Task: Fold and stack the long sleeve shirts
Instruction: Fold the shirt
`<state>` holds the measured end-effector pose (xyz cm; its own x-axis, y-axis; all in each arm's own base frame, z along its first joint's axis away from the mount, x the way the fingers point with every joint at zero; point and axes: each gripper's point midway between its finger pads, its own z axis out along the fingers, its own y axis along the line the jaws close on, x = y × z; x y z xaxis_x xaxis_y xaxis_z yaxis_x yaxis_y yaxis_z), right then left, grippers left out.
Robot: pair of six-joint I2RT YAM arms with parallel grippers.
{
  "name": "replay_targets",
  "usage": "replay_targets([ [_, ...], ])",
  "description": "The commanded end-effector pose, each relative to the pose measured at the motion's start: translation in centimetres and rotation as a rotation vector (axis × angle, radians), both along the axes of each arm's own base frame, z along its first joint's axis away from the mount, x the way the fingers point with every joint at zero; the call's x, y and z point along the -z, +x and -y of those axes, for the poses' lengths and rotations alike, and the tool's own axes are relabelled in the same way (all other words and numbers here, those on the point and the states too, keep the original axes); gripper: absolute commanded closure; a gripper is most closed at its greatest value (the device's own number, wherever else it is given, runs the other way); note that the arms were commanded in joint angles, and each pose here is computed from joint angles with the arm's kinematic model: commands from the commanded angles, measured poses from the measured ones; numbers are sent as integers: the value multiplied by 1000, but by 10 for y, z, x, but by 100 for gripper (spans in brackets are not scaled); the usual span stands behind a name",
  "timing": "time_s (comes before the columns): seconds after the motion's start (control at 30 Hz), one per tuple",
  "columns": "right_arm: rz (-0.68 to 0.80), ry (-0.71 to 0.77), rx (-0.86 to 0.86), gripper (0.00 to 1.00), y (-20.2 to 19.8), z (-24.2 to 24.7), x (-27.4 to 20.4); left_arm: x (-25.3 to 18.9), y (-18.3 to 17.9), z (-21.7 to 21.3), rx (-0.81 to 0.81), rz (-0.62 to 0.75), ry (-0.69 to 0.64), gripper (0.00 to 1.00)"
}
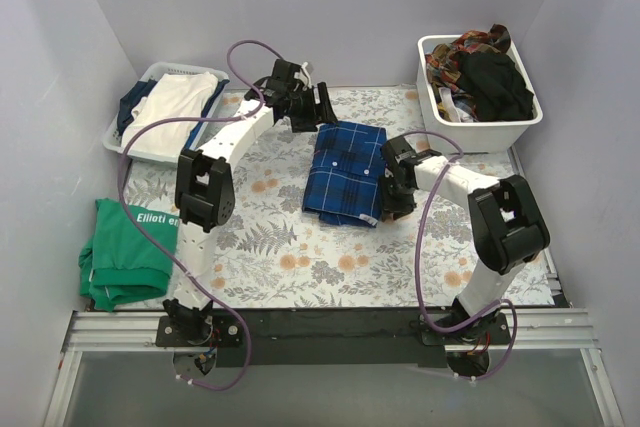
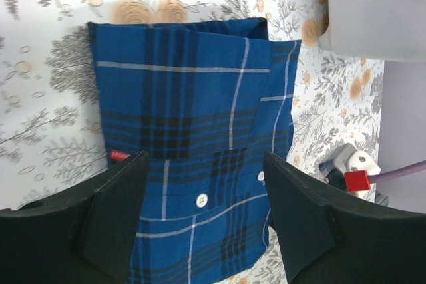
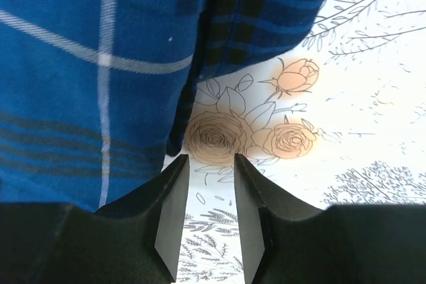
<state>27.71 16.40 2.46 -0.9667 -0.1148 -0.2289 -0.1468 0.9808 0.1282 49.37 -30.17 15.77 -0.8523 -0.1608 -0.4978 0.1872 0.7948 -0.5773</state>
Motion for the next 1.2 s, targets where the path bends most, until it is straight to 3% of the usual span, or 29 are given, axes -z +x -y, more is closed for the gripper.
replay_targets([
  [0.0,173,29,6,59,27,-4,-52,-13,8,23,58,103,-18,31],
  [0.17,323,93,-2,57,41,-9,-106,13,38,13,-2,161,85,31],
  [0.27,322,128,-33,55,35,-14,-111,23,59,6,-20,228,157,29],
  [0.37,284,180,-65,49,26,-23,-106,26,72,5,-29,270,185,21],
  [0.5,282,240,-129,49,27,-47,-106,23,78,-5,-74,288,228,20],
  [0.67,328,247,-180,49,69,-83,-116,24,77,-25,-117,273,270,19],
  [0.83,405,292,-125,49,126,-116,-142,34,75,-74,-297,179,371,19],
  [0.93,390,266,-93,50,155,-128,-120,42,63,-105,-380,70,351,19],
  [1.07,373,257,-82,50,193,-151,-97,3,49,-127,-421,118,313,19],
  [1.17,283,270,-105,50,195,-163,-61,-8,38,-134,-423,126,323,19],
])
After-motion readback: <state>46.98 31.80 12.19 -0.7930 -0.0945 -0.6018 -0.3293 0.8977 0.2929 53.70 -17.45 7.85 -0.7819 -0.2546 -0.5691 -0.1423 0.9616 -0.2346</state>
